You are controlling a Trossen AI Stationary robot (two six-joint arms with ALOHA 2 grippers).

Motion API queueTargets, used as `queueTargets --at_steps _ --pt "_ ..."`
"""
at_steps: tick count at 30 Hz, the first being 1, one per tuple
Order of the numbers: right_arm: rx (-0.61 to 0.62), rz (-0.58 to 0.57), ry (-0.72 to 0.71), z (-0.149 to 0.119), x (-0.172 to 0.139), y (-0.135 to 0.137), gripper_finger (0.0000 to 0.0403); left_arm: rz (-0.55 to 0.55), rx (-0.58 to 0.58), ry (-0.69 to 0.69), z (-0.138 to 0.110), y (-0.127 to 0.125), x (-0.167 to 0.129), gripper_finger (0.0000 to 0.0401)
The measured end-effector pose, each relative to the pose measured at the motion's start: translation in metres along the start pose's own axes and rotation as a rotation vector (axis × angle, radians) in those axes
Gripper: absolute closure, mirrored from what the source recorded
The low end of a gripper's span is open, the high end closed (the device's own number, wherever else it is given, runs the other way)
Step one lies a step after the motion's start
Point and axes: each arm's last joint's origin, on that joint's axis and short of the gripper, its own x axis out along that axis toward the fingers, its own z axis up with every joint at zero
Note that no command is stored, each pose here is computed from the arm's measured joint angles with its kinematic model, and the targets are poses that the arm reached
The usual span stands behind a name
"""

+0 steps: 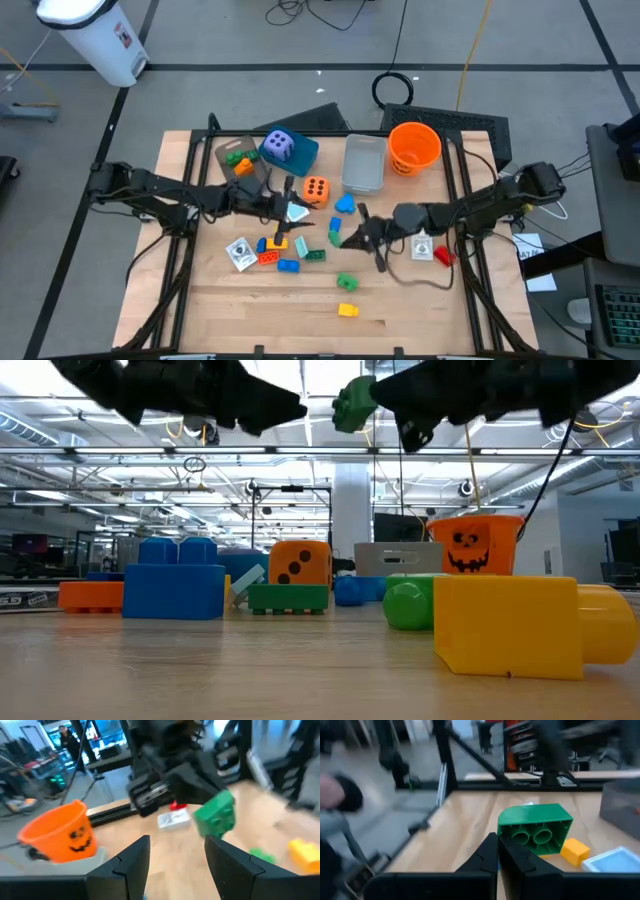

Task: Pick & Place Toys
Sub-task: Put the green game piece into the black bin

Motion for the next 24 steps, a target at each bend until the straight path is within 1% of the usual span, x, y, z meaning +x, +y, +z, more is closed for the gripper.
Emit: queueTargets --at_steps 2,5,7,10,15,20,24 --pt "0.082 0.009 -0.029 -0.004 -0.005 -0.011 0.0403 0.029 0.079 0.077 0.01 -0.007 0.004 0.0203" --pt "0.166 0.006 -0.078 -0.006 -0.012 -0.022 0.0403 0.088 0.182 0.162 0.024 -0.014 0.012 0.0203" --pt "0.209 0.014 -0.105 -0.005 -0.014 -0.027 0.0403 0.1 0.225 0.185 0.031 -0.019 0.017 0.0203" --pt "0.264 0.059 -0.123 -0.002 -0.016 -0.032 0.0403 0.107 0.286 0.197 0.039 -0.024 0.029 0.0203" --pt "0.278 0.076 -0.128 -0.001 -0.017 -0.033 0.0403 0.128 0.355 0.27 0.038 -0.029 0.05 0.0194" --pt "0.287 0.087 -0.119 -0.001 -0.017 -0.032 0.0403 0.108 0.369 0.305 0.042 -0.033 0.065 0.0159" --pt "0.283 0.089 -0.13 0.0 -0.017 -0.032 0.0403 0.106 0.367 0.327 0.045 -0.033 0.069 0.0129"
